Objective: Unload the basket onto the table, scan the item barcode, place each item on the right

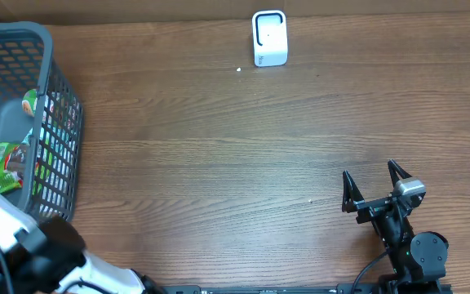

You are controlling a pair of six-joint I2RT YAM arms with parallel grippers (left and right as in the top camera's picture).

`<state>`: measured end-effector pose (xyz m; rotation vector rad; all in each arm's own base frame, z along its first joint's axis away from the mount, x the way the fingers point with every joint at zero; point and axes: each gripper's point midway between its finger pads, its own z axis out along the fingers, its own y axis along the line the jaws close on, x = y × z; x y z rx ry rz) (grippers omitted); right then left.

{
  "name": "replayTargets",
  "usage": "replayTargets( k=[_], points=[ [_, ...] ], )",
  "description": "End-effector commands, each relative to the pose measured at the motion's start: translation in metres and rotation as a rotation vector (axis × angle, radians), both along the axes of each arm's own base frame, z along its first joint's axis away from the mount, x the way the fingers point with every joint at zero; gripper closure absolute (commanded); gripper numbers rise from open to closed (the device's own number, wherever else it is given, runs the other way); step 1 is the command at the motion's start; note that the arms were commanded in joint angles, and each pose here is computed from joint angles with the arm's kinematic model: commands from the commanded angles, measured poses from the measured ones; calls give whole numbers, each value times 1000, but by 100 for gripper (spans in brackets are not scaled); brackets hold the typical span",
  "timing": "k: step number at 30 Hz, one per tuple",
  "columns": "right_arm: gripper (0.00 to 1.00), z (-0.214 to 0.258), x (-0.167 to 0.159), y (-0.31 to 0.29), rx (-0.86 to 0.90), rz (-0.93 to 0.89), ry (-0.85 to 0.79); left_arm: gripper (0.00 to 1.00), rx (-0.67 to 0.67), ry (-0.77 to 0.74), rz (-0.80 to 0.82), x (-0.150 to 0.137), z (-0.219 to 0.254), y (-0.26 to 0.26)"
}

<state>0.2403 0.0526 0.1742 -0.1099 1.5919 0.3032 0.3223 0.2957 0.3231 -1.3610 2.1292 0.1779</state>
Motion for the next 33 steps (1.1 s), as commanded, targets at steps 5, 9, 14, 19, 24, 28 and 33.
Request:
replayTargets(
  k=[5,9,14,19,24,28,33],
  points=[
    [0,-2,0,0,7,-1,-3,30,-13,-37,43,-18,20,-14],
    [0,-2,0,0,7,-1,-3,18,-72,26,62,-17,-7,-6],
    [0,-2,0,0,7,-1,-3,11,-170,106,100,-6,-54,4],
    [0,-2,0,0,7,-1,-3,7,-288,193,171,1,-110,14],
    [0,-2,0,0,7,0,-3,4,-396,291,248,-3,-169,28],
    [0,-2,0,0,7,-1,-3,3,-429,339,262,-6,-196,35],
    [0,-2,0,0,7,-1,-3,3,-447,369,259,-4,-220,37]
  ],
)
